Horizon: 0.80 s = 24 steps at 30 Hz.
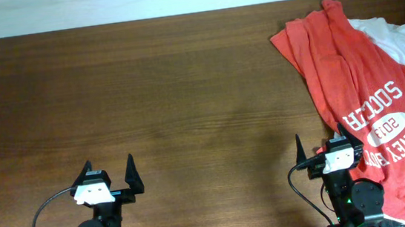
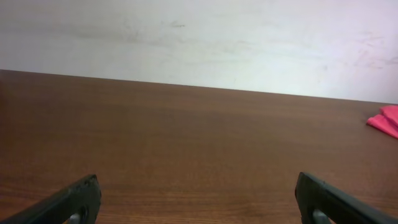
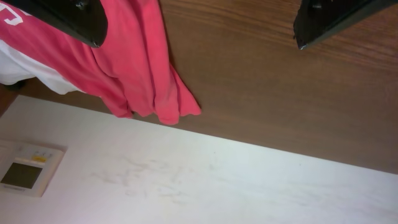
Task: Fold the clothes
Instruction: 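Move the right gripper toward the orange t-shirt on the clothes pile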
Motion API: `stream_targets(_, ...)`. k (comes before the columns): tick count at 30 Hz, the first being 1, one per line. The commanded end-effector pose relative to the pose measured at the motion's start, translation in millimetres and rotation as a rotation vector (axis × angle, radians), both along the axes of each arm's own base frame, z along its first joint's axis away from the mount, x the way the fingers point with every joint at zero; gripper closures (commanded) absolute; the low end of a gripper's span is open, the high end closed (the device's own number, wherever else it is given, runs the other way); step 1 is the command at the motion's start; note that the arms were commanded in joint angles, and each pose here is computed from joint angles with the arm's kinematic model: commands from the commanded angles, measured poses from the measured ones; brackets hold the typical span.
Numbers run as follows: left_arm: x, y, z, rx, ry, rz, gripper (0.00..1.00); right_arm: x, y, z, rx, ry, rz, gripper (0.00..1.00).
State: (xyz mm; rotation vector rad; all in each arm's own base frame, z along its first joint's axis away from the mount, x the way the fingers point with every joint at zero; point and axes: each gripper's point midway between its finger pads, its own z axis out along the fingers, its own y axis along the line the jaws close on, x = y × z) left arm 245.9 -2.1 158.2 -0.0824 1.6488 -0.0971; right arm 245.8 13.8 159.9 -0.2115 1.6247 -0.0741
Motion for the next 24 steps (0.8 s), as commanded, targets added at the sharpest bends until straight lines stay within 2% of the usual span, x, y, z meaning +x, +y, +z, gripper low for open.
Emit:
stream_targets(1,0.0,3.7,-2.2,0.017,0.002,0.018,0.01,-0.2,0.4,-2.1,0.007,0.003,-0.002,0.01)
stream_targets(10,0.0,3.6,-2.2,0.016,0.002,0.017,0.01,-0.2,0.7,-2.1,0.008,0.003,0.000,0.02)
stream_targets(12,0.2,3.5,0.1,-0.003,-0.007,0.019,0.01,-0.4,5.2,1.8,0.098,-0.004,0.021,0.01)
stream_targets(14,-0.4,-8.4,10.2,-0.040,-0.037,-0.049,0.01,-0.9,7.0,2.8,0.186,0.006,0.026,0.01)
stream_targets(18,-3.2,-10.9,20.4,-0.042,-0.024,-0.064,0.01,-3.3,2.5,20.2,0.191,0.006,0.000,0.01)
stream_targets(24,4.5,-10.9,27.3,-0.048,0.149,-0.060,0.01,-0.9,-0.8,29.6,0.186,0.234,-0.042,0.01)
